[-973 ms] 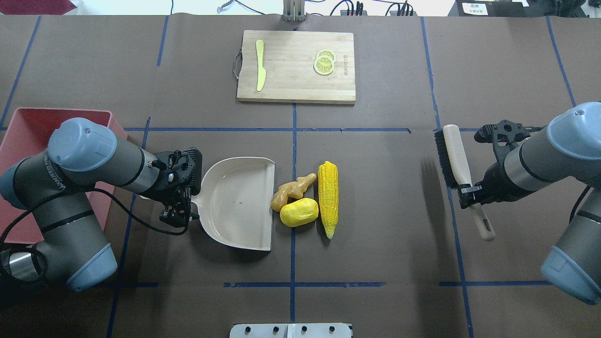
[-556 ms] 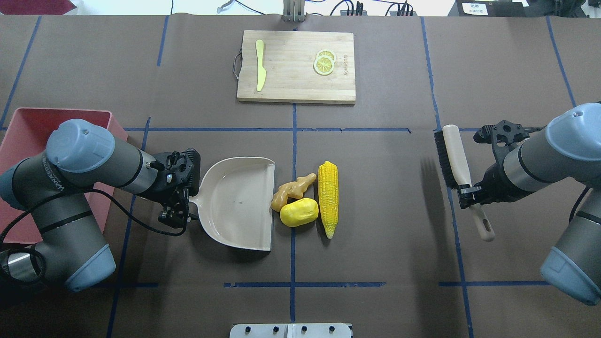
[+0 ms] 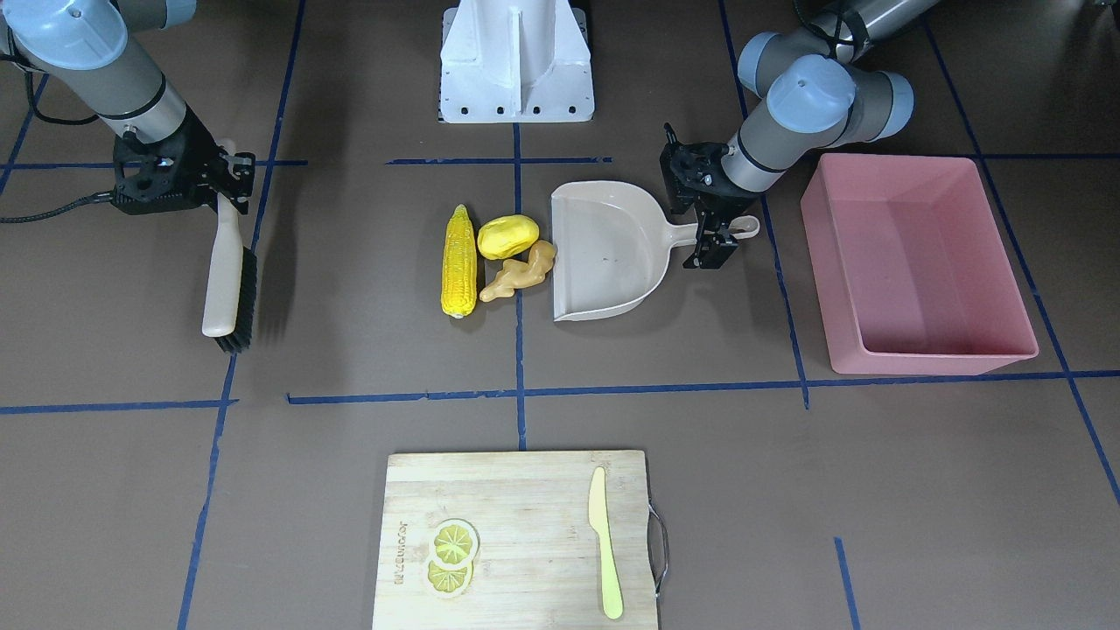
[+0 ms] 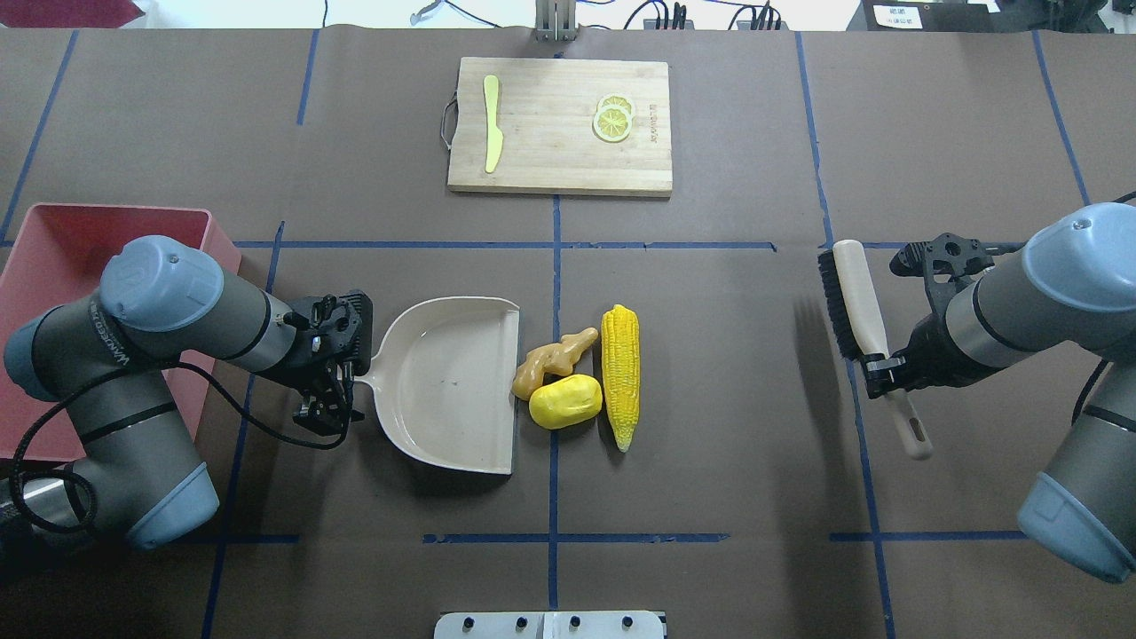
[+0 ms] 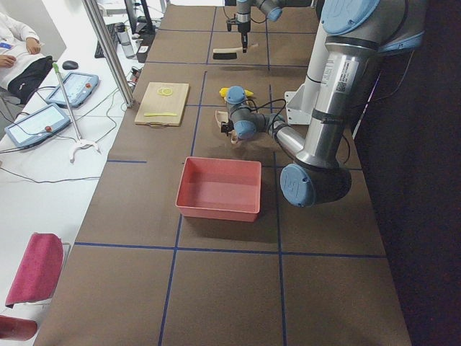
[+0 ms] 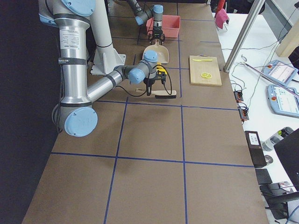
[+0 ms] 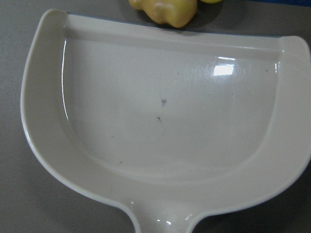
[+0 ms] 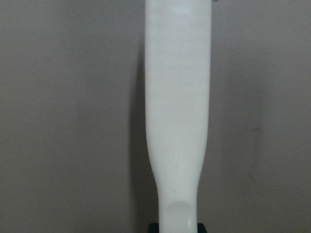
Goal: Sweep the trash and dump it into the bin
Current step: 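Grasp the beige dustpan handle with the left gripper, then slide the dustpan with the left gripper up against the vegetables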
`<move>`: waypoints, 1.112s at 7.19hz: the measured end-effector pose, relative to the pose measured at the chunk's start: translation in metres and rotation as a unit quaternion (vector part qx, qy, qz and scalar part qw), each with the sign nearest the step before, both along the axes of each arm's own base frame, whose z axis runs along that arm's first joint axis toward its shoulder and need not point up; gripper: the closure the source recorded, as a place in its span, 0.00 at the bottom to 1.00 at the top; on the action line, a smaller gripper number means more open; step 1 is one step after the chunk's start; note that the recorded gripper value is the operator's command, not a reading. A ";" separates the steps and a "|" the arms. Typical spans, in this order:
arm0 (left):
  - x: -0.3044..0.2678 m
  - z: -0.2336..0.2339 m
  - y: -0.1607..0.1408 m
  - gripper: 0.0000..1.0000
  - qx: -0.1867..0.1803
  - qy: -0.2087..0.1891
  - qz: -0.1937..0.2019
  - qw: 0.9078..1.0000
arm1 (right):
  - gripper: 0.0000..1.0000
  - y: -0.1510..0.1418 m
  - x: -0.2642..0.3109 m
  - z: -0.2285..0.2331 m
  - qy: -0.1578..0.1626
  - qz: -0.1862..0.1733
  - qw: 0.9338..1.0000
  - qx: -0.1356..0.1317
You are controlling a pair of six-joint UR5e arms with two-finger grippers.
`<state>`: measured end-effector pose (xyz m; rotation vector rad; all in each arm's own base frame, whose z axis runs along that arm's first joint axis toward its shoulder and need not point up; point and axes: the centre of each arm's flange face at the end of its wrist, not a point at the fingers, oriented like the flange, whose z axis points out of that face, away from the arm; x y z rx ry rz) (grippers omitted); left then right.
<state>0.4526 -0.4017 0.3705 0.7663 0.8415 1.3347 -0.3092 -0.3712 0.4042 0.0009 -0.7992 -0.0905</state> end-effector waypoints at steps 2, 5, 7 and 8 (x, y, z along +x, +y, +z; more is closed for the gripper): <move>0.002 -0.001 -0.001 0.59 -0.004 -0.002 0.000 1.000 | 1.00 0.000 -0.001 0.000 0.000 -0.001 1.000 0.000; 0.002 -0.004 -0.004 0.84 -0.004 -0.004 -0.003 1.000 | 1.00 0.001 -0.001 0.000 0.000 -0.002 1.000 0.001; -0.002 -0.006 -0.006 0.89 -0.002 -0.003 -0.006 1.000 | 1.00 0.002 -0.002 0.000 0.000 -0.003 1.000 0.001; -0.005 -0.008 -0.008 0.92 -0.001 -0.002 -0.008 1.000 | 1.00 0.002 -0.003 0.000 0.000 -0.003 1.000 0.001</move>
